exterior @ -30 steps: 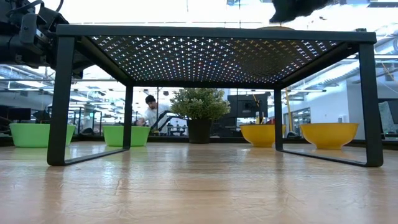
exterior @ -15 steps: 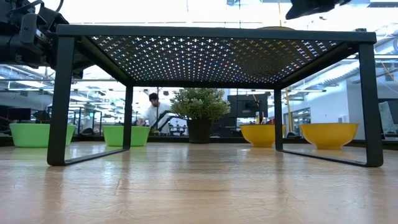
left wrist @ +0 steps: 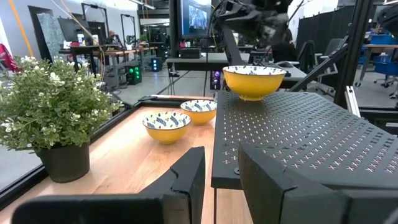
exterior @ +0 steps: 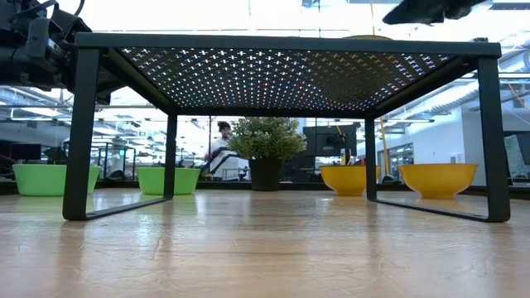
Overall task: Pick & Place Mini bowls
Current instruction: Stack the right white patterned bowl on top of the white patterned bowl on the shelf
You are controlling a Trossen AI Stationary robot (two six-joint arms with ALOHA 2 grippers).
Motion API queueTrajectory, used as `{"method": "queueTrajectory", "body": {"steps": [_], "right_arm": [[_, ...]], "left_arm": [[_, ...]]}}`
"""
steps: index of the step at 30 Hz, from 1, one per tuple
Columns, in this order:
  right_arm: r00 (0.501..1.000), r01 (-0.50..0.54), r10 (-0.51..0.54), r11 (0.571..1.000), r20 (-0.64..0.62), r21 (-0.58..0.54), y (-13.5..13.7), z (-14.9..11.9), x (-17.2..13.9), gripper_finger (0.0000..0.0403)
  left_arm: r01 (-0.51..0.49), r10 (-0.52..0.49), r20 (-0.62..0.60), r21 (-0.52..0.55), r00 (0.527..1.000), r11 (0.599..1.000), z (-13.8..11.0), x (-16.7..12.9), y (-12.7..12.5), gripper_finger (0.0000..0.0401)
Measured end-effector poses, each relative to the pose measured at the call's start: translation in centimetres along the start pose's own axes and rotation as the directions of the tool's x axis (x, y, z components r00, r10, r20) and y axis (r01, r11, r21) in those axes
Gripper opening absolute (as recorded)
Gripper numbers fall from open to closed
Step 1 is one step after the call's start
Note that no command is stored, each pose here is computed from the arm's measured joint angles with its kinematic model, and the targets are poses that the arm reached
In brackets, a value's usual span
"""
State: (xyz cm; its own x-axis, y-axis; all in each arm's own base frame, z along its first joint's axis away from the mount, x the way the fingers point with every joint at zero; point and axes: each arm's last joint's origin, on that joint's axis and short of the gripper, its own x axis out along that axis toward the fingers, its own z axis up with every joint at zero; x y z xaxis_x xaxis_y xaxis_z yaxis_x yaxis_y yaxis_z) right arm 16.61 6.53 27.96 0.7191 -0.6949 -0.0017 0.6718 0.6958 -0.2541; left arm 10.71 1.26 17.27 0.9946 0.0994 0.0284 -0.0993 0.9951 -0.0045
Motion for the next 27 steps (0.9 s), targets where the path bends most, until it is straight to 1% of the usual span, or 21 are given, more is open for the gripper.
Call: {"method": "queueTrajectory", "body": {"steps": [3,4,5,6,9,10,12,13,14,17,19,21,22,24,27], "right_arm": [[0.987,-0.155,0.153,0.987,0.056,0.037,-0.5,0.6,-0.3,0.0106],[0.981,-0.183,0.180,0.982,0.067,0.038,-0.9,0.8,-0.4,0.0105],[0.982,-0.182,0.180,0.983,0.064,0.033,-1.3,1.0,-0.3,0.0103],[0.986,-0.159,0.157,0.987,0.049,0.029,-1.9,1.3,-0.3,0.0102],[0.999,-0.035,0.037,0.998,-0.028,0.047,-4.4,2.4,-0.1,0.0096],[0.998,-0.036,0.039,0.997,-0.053,0.067,-5.2,2.7,-0.1,0.0094],[0.981,-0.125,0.140,0.985,-0.132,0.116,-6.5,2.9,0.2,0.0091],[0.964,-0.167,0.192,0.976,-0.186,0.142,-7.0,2.8,0.4,0.0089],[0.948,-0.174,0.210,0.971,-0.238,0.162,-7.3,2.6,0.7,0.0087],[0.902,-0.101,0.164,0.979,-0.400,0.175,-8.0,0.9,1.8,0.0085],[0.843,-0.062,0.148,0.982,-0.518,0.180,-8.1,-0.5,2.5,0.0085],[0.778,-0.049,0.162,0.979,-0.607,0.198,-8.0,-1.7,3.0,0.0085],[0.744,-0.061,0.187,0.975,-0.641,0.213,-7.8,-2.4,3.3,0.0086],[0.692,-0.086,0.228,0.968,-0.685,0.235,-7.3,-3.5,3.7,0.0088],[0.627,-0.141,0.318,0.944,-0.711,0.298,-6.5,-4.5,4.0,0.0092]], "left_arm": [[0.000,0.000,0.000,0.000,1.000,1.000,0.0,0.0,0.0,0.0099],[0.000,0.000,0.000,0.000,1.000,1.000,0.0,0.0,0.0,0.0099],[0.000,0.000,0.000,0.000,1.000,1.000,0.0,0.0,0.0,0.0099],[0.000,0.000,0.000,0.000,1.000,1.000,0.0,0.0,0.0,0.0099],[0.000,0.000,0.000,0.000,1.000,1.000,0.0,0.0,0.0,0.0099],[0.000,0.000,0.000,0.000,1.000,1.000,0.0,0.0,0.0,0.0099],[0.000,0.000,0.000,0.000,1.000,1.000,0.0,0.0,0.0,0.0099],[0.000,0.000,0.000,0.000,1.000,1.000,0.0,0.0,0.0,0.0099],[0.000,0.000,0.000,0.000,1.000,1.000,0.0,0.0,0.0,0.0099],[0.000,0.000,0.000,0.000,1.000,1.000,0.0,0.0,0.0,0.0099],[0.000,0.000,0.000,0.000,1.000,1.000,0.0,0.0,0.0,0.0099],[0.000,0.000,0.000,0.000,1.000,1.000,0.0,0.0,0.0,0.0099],[0.000,0.000,0.000,0.000,1.000,1.000,0.0,0.0,0.0,0.0099],[0.000,0.000,0.000,0.000,1.000,1.000,0.0,0.0,0.0,0.0099],[0.000,0.000,0.000,0.000,1.000,1.000,0.0,0.0,0.0,0.0099]]}}
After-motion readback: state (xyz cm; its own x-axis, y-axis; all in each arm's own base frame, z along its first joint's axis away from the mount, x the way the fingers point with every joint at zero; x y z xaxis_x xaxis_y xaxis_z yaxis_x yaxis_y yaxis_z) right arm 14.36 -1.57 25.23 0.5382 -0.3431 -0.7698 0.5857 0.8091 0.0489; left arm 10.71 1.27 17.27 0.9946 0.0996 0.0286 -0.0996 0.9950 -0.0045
